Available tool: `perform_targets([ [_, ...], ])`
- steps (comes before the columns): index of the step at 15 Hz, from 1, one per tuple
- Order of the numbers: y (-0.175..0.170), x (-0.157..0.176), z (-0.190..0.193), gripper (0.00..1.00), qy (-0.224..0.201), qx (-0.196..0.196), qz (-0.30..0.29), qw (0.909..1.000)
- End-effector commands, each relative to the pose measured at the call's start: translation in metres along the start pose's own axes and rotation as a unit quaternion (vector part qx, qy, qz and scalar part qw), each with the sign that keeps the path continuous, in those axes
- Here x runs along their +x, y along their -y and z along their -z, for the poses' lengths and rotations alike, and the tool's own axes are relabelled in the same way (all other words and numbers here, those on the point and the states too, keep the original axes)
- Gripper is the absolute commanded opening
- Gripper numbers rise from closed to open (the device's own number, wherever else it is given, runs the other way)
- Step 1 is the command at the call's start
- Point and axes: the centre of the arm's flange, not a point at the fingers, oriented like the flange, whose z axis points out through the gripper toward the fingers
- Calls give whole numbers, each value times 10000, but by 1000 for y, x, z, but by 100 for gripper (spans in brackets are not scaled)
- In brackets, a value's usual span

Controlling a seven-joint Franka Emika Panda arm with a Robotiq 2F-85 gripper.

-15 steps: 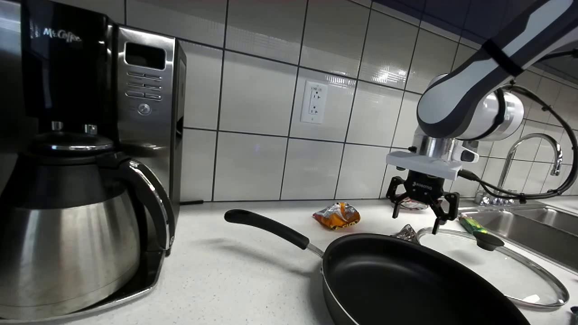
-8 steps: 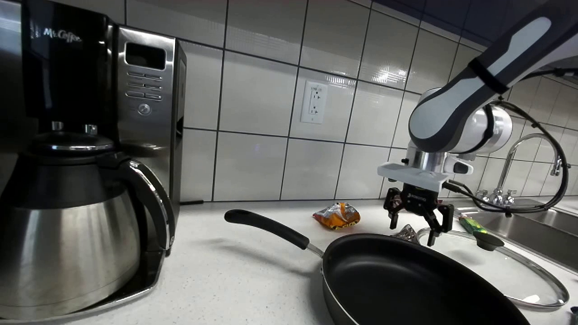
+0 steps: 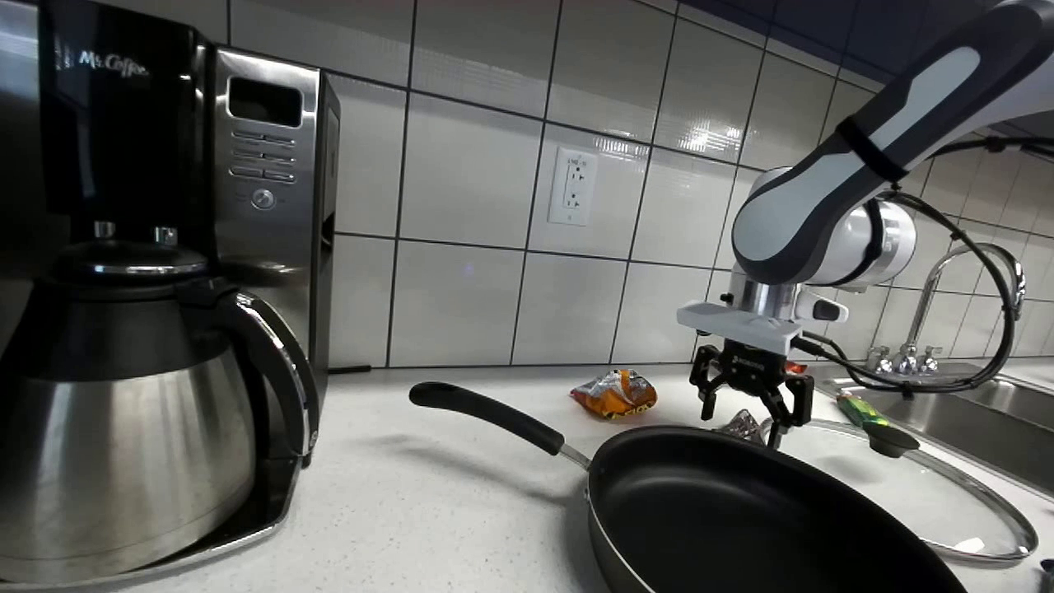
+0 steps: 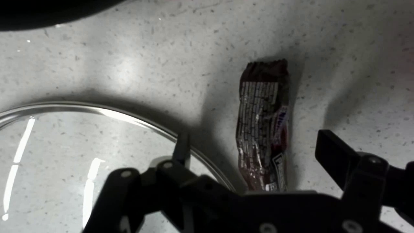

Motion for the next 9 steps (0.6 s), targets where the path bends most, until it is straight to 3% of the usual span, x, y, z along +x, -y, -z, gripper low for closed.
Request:
perform_targets([
  [1, 14, 4, 5, 100, 8, -11, -27, 10000],
  [7, 19, 8, -6, 100, -23, -43, -46, 10000],
  [9, 20, 9, -6, 74, -85, -61, 5, 9999],
])
